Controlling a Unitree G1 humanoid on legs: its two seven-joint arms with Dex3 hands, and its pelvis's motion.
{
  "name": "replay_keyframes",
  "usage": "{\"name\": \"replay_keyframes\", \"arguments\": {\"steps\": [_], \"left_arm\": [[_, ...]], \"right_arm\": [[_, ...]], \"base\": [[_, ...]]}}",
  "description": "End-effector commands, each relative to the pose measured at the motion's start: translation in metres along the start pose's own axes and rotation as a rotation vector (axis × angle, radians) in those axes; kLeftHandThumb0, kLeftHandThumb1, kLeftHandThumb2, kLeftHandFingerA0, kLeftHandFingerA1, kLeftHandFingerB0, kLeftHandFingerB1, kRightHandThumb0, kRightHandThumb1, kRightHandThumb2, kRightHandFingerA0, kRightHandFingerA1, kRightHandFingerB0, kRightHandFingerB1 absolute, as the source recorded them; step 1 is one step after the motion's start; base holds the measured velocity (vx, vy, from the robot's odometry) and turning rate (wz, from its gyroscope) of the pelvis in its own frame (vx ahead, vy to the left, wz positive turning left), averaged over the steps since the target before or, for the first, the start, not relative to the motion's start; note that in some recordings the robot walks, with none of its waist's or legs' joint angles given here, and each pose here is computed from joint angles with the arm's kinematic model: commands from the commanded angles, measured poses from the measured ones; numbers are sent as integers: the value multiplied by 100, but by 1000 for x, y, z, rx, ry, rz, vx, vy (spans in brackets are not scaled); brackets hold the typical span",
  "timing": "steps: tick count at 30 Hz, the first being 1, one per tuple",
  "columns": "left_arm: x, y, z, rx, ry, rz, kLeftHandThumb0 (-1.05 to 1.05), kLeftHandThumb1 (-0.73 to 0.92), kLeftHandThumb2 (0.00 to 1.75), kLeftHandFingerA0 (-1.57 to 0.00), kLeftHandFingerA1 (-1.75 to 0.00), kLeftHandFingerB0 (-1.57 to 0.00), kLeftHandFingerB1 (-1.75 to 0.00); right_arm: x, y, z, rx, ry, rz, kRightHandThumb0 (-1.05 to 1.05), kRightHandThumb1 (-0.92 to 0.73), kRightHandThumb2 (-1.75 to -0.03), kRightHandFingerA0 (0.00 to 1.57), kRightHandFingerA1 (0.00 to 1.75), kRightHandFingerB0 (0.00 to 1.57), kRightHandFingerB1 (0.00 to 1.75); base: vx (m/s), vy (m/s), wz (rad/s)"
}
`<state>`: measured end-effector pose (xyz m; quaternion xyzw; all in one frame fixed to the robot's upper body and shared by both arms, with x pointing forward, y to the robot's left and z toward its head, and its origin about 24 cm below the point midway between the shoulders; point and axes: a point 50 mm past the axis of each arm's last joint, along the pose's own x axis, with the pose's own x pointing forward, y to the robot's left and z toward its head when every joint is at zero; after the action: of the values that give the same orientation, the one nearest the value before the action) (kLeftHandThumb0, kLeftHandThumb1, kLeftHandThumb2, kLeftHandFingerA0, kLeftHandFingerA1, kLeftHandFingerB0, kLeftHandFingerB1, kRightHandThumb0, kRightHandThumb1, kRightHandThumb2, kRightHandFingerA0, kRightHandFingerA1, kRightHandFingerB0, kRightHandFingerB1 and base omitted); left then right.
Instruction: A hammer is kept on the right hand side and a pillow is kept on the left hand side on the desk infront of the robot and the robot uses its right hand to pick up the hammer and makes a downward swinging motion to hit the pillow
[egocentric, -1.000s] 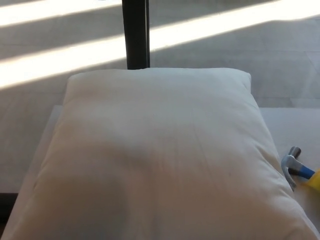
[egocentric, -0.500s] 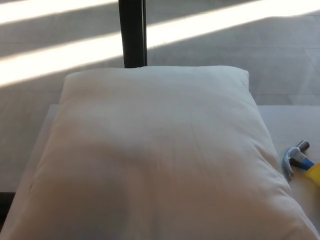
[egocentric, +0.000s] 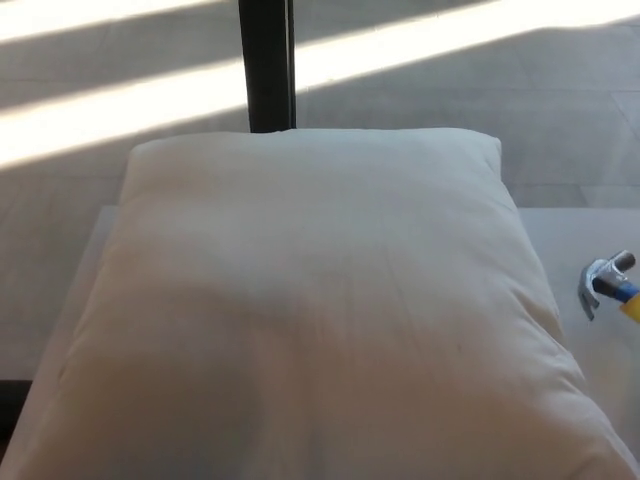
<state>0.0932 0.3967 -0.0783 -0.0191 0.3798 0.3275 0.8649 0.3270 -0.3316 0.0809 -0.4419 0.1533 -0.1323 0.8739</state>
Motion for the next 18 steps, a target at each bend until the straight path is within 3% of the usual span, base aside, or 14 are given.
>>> {"name": "replay_keyframes", "arguments": {"steps": [1,5,6,7,10,11,12,14,15,16,18], "left_arm": [[-3,14,2,10,-8,35,-57,61,58,-76,-61,-69,-54],[-3,13,1,30,-9,27,-57,63,59,-72,-58,-61,-50],[-3,13,1,32,-9,29,-57,63,59,-73,-58,-61,-50],[-3,13,0,25,-10,31,-57,62,59,-73,-60,-62,-51],[-4,14,-2,1,-14,23,-57,62,59,-72,-61,-64,-53],[-4,14,-2,34,-5,32,-57,63,59,-72,-58,-70,-54],[-4,14,-2,34,-5,32,-57,62,59,-72,-59,-71,-56],[-4,14,-2,43,-4,30,-58,64,59,-71,-58,-67,-53],[-5,15,-2,44,-4,29,-59,63,59,-72,-58,-68,-53],[-5,15,-3,41,-2,30,-58,63,59,-74,-60,-72,-55],[-5,14,-3,33,-4,31,-57,62,59,-76,-62,-73,-58]], "right_arm": [[6,-48,45,676,-105,-29,-22,-50,-119,125,148,100,132],[3,-46,57,713,-153,0,-20,-52,-119,125,148,101,134],[2,-46,60,735,-161,9,-16,-54,-120,96,175,78,163],[2,-45,62,775,-167,26,-16,-60,-113,97,175,70,175],[1,-45,68,846,-166,72,-20,-59,-113,99,175,71,175],[0,-48,78,932,-187,136,-24,-54,-123,97,175,68,175],[-1,-49,82,948,-185,152,-28,-55,-122,100,175,69,175],[-4,-52,90,986,-185,181,-27,-56,-122,100,175,68,175],[-6,-56,98,1074,-190,239,-26,-64,-115,101,175,66,175],[-7,-59,104,1123,-197,276,-29,-71,-97,100,175,60,175],[-11,-63,112,1194,-202,350,-31,-70,-102,100,175,64,175]], "base": [[0,0,0],[0,0,0],[0,0,0],[0,0,0],[0,0,0],[0,0,0],[0,0,0],[0,0,0],[0,0,0],[0,0,0],[0,0,0]]}}
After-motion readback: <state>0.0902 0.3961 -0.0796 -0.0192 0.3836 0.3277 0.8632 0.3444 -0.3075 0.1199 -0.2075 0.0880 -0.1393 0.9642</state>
